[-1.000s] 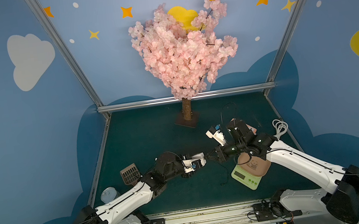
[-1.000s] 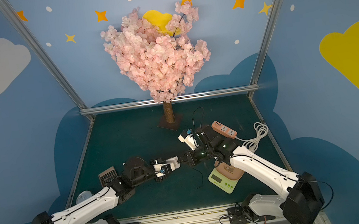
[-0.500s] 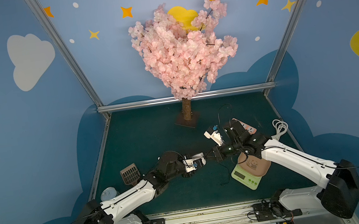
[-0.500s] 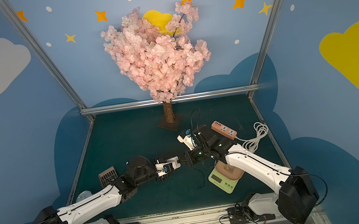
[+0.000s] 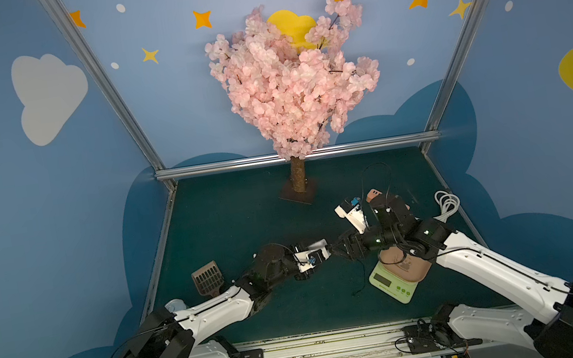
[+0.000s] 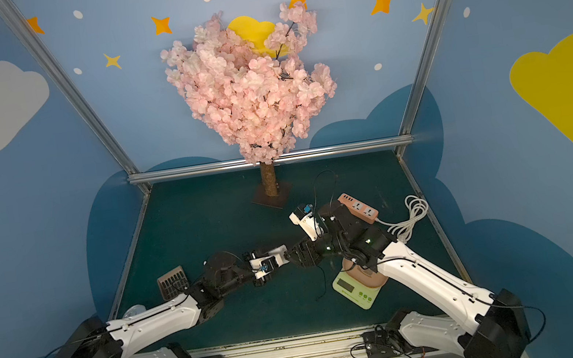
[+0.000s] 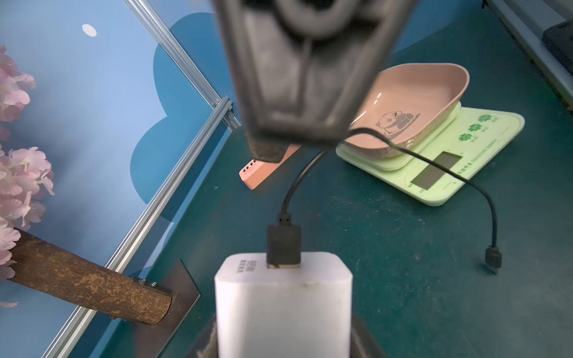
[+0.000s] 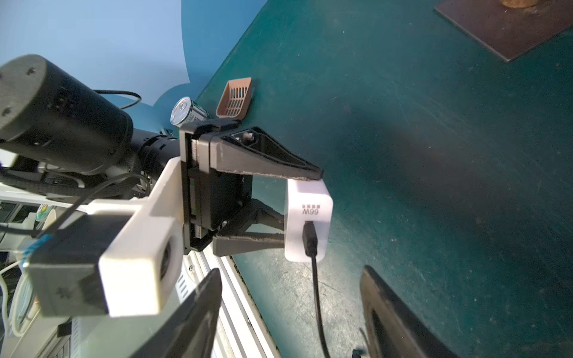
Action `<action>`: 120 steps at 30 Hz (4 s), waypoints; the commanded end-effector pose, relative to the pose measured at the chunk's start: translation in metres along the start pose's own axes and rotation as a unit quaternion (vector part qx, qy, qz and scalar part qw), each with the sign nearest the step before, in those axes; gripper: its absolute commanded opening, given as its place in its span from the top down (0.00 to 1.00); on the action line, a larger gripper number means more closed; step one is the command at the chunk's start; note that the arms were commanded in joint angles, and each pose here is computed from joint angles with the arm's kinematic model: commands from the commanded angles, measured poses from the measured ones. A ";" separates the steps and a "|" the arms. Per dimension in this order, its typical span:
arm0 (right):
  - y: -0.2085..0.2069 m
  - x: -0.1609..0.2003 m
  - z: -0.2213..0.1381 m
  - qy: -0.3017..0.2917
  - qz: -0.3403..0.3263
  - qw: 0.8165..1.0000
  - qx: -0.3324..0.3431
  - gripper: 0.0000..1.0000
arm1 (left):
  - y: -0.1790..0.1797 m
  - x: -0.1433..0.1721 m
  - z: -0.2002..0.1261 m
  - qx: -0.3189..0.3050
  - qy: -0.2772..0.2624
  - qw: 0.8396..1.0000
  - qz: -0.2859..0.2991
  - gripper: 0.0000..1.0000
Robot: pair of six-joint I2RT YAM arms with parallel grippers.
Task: Charge the electronic scale
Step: Insert the charging cable into the plug, then move the socket to the center of the board, then insert the plug into the socket.
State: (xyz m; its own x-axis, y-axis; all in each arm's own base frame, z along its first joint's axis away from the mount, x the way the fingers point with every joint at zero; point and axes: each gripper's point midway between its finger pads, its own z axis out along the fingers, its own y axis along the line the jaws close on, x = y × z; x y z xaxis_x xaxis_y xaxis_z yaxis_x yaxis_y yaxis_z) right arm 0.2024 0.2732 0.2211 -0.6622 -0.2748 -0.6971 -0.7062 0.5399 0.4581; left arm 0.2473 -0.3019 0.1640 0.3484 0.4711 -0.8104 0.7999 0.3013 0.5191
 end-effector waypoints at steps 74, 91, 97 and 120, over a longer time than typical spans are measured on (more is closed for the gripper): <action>-0.282 -0.006 0.039 0.123 0.351 0.899 0.233 0.40 | 0.003 -0.010 0.001 -0.018 -0.021 0.997 -0.074 0.73; -0.050 -0.045 -0.001 0.065 0.161 0.985 -0.016 0.39 | 0.020 -0.012 0.014 -0.045 -0.017 0.994 -0.101 0.73; -0.020 -0.022 0.001 0.091 0.117 0.988 -0.040 0.33 | 0.022 -0.022 0.013 -0.039 -0.032 0.994 -0.098 0.73; -0.010 -0.007 0.039 0.136 0.077 0.987 -0.029 0.67 | 0.022 -0.041 0.005 -0.028 -0.063 0.993 -0.097 0.73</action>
State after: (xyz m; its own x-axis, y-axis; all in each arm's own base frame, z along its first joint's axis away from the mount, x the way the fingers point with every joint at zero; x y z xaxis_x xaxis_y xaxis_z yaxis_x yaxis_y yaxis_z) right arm 0.2181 0.2942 0.1913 -0.8187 -0.4036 -0.4085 -0.5741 0.5609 0.5964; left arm 0.2543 -0.3143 0.1813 0.2090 0.3514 -0.9126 0.8386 0.4157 0.3521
